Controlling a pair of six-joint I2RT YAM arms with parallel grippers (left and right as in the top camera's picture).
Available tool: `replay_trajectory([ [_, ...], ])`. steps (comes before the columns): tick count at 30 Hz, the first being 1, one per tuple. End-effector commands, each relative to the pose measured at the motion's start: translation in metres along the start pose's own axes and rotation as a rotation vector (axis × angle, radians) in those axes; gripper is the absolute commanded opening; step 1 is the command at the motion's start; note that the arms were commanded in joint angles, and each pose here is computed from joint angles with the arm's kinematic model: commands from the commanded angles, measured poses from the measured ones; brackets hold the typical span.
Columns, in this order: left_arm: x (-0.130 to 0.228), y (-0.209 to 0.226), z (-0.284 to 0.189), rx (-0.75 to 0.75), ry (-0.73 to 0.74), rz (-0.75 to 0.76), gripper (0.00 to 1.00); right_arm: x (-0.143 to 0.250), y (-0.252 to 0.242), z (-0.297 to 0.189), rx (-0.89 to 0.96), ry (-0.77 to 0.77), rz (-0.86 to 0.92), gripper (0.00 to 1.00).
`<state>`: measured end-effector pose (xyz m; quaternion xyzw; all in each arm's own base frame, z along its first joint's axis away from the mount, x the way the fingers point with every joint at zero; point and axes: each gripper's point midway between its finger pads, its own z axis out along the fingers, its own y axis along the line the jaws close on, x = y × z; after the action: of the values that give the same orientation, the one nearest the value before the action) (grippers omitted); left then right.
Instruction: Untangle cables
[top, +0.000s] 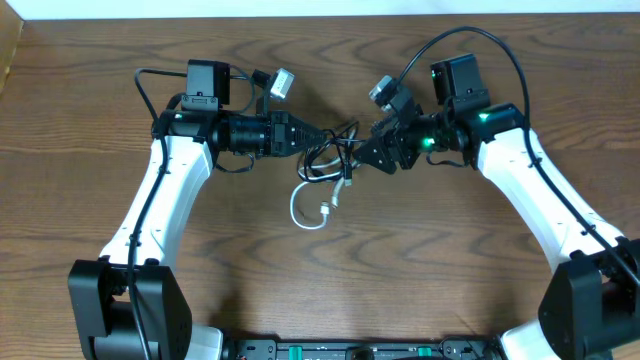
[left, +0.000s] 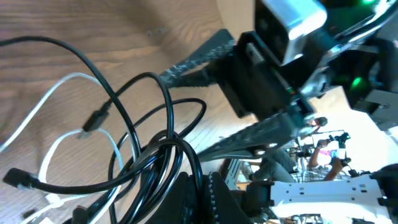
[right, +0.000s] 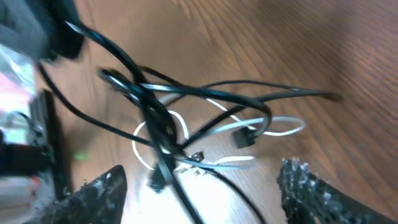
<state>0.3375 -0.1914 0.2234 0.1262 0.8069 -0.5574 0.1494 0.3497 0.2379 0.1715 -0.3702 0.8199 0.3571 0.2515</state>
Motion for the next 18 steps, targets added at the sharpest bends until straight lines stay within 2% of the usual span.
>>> replay_trajectory([
  [1,-0.002,-0.013,-0.002,0.048,0.003,-0.009,0.07,0.003,-0.002,0.006,0.015,0.025,-0.129,0.77],
  [7,0.001,-0.012,-0.002,0.046,0.012,-0.033,0.07,0.005,0.008,0.014,0.006,0.049,-0.168,0.74],
  [18,0.001,-0.012,-0.002,0.047,0.011,-0.033,0.07,0.016,0.006,0.018,0.052,0.112,-0.165,0.61],
])
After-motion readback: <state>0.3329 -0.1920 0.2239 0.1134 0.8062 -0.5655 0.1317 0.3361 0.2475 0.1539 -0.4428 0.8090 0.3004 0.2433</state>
